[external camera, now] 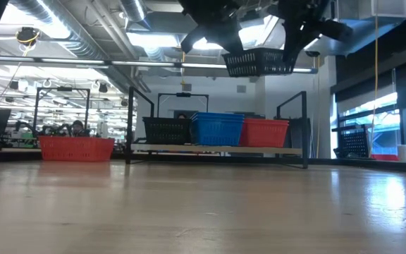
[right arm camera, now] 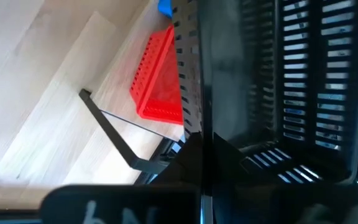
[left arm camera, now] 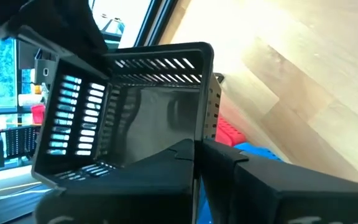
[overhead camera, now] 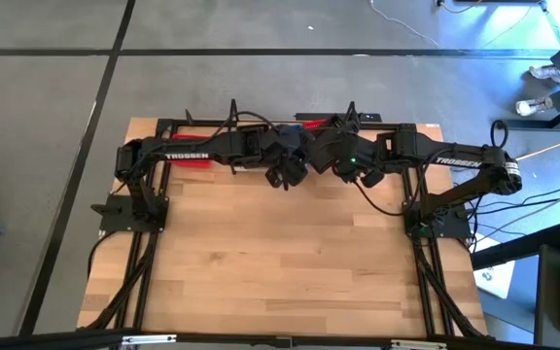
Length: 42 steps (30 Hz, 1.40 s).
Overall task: Stack baskets on shelf by color
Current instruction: Stack the black bin on top of the black bin on the shelf
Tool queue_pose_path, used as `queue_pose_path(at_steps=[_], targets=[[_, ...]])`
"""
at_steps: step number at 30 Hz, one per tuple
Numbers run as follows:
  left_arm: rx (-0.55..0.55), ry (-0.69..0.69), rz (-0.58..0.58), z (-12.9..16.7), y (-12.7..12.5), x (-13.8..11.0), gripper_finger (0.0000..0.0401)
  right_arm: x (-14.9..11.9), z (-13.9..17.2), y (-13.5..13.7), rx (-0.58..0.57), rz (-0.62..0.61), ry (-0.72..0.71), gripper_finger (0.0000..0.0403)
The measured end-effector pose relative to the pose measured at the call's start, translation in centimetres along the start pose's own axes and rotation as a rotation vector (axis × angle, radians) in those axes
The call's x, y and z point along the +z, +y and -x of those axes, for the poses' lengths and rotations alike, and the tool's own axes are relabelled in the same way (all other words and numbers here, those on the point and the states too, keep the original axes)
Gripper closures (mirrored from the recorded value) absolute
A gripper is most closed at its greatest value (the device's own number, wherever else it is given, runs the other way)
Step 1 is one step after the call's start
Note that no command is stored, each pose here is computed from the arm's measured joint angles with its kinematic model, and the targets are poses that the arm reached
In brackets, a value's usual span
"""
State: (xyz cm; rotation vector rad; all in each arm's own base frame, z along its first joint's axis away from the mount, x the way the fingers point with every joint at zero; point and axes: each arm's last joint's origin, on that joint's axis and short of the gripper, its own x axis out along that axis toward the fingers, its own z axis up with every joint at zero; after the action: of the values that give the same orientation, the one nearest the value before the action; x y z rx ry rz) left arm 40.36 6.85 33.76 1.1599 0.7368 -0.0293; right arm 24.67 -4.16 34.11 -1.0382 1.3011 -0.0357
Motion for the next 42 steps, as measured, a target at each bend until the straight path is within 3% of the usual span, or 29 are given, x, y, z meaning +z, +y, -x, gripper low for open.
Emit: queue_pose_path(at_steps=[8,14,22,30,34,38,42], targets=[[-0.015,-0.009,0.002,0.1,-0.4,0.6,0.04,0.2,0.0,-0.3,-0.03,-0.023,-0.023,0.0359],[-0.04,0.001,0.089,0.1,-0.6,0.5,0.0401,0.4,0.0,-0.5,-0.041,-0.037,-0.042,0.0316],[-0.055,0.106,0.215,0.7,-0.9,-0.1,0.0401,0.5,0.9,-0.4,-0.077,-0.045,-0.066,0.0307],[-0.034,0.199,0.466,2.5,-0.6,-0.9,0.0401,0.0,2.9,-0.5,-0.157,-0.087,-0.138,0.0306],[-0.035,0.304,0.593,4.2,-0.8,-1.9,0.0401,-0.4,3.6,-0.6,-0.18,-0.169,-0.17,0.0306],[-0.068,0.399,0.757,6.1,-1.1,-3.1,0.0401,-0.9,4.2,-0.5,-0.189,-0.234,-0.188,0.0306],[-0.104,0.473,0.837,6.6,-1.6,-3.8,0.0401,-1.1,4.5,-0.6,-0.198,-0.25,-0.197,0.0306]])
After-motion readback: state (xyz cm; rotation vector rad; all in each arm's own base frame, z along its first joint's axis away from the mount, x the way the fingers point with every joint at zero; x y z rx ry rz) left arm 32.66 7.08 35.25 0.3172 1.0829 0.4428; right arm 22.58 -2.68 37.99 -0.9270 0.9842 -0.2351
